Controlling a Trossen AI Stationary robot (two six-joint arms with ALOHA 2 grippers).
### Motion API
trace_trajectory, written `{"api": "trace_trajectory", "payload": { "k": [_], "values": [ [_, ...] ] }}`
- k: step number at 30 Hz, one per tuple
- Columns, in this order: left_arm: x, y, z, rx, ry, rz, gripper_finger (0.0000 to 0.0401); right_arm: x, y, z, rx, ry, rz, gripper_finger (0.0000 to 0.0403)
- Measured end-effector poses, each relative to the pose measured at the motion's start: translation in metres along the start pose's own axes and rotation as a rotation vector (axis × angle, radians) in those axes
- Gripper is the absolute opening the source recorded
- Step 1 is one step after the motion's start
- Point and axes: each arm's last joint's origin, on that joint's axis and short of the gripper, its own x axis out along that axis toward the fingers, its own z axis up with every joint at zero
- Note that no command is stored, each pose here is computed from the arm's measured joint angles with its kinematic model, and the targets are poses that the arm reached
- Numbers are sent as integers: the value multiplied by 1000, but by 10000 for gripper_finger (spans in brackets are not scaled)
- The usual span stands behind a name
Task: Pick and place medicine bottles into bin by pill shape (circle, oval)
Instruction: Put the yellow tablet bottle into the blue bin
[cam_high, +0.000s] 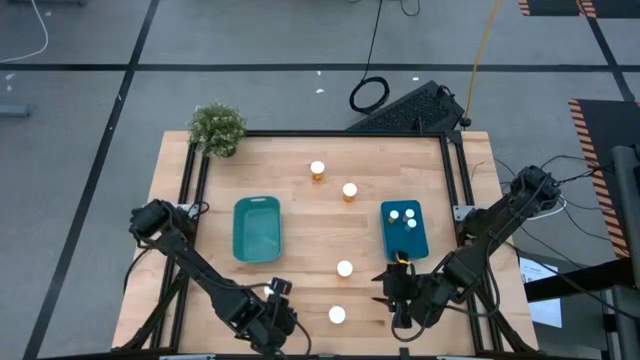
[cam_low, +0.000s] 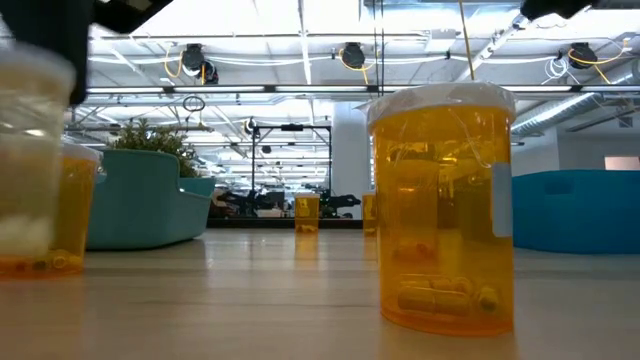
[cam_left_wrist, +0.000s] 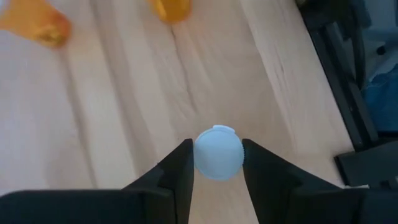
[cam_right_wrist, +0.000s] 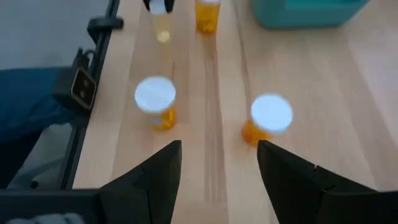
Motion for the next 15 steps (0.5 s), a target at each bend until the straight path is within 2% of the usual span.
{"api": "trace_trajectory", "payload": {
  "k": [6, 15],
  "values": [
    [-29, 22, 10, 19, -87, 37, 127, 9, -8, 11, 34, -101, -49, 205],
    [-79, 73, 24, 25, -264, 212, 127, 47, -18, 30, -30, -239, -100, 206]
  ]
}}
